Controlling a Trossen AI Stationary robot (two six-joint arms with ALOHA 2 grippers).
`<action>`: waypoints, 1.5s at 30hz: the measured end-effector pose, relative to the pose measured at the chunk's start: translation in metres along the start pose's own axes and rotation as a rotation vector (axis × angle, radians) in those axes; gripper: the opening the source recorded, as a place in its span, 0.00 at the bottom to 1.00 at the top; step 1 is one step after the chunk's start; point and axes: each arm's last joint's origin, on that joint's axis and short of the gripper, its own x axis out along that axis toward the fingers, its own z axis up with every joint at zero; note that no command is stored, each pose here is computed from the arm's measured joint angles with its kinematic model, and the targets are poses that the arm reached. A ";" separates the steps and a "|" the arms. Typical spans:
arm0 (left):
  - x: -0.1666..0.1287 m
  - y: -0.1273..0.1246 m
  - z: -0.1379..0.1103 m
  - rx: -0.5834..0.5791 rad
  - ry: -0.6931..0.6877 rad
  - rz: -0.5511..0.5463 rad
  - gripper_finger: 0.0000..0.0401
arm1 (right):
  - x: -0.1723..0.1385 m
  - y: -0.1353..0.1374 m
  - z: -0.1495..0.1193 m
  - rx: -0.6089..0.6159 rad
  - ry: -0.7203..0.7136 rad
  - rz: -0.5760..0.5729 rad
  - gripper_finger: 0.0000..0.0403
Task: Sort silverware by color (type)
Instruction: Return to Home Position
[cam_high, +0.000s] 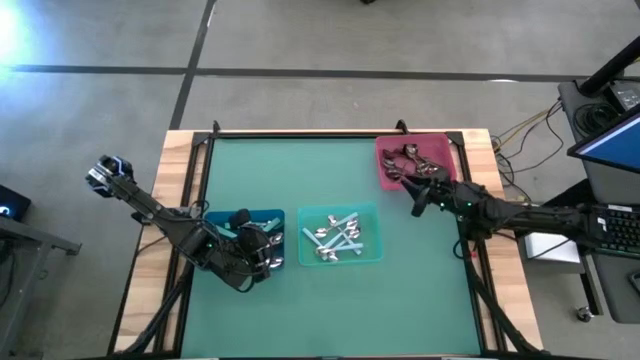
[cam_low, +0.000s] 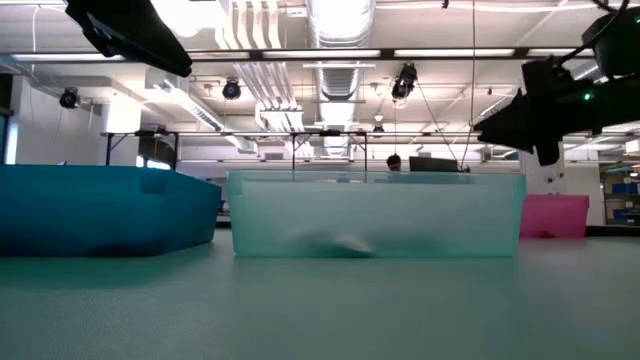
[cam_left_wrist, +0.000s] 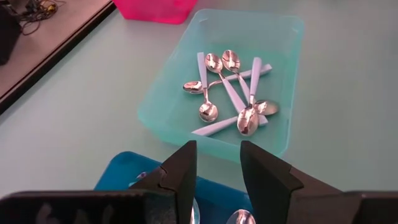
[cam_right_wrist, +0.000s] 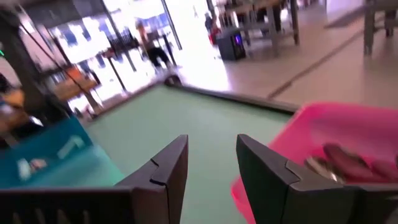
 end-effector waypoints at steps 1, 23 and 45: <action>0.000 0.000 0.000 0.000 0.000 0.000 0.27 | -0.002 0.000 0.003 0.010 -0.030 0.011 0.32; 0.000 0.000 0.001 0.002 -0.017 0.011 0.27 | -0.024 0.001 0.027 0.098 -0.282 0.100 0.32; 0.008 0.007 0.002 0.034 -0.014 0.008 0.27 | -0.022 0.001 0.025 0.090 -0.260 0.092 0.32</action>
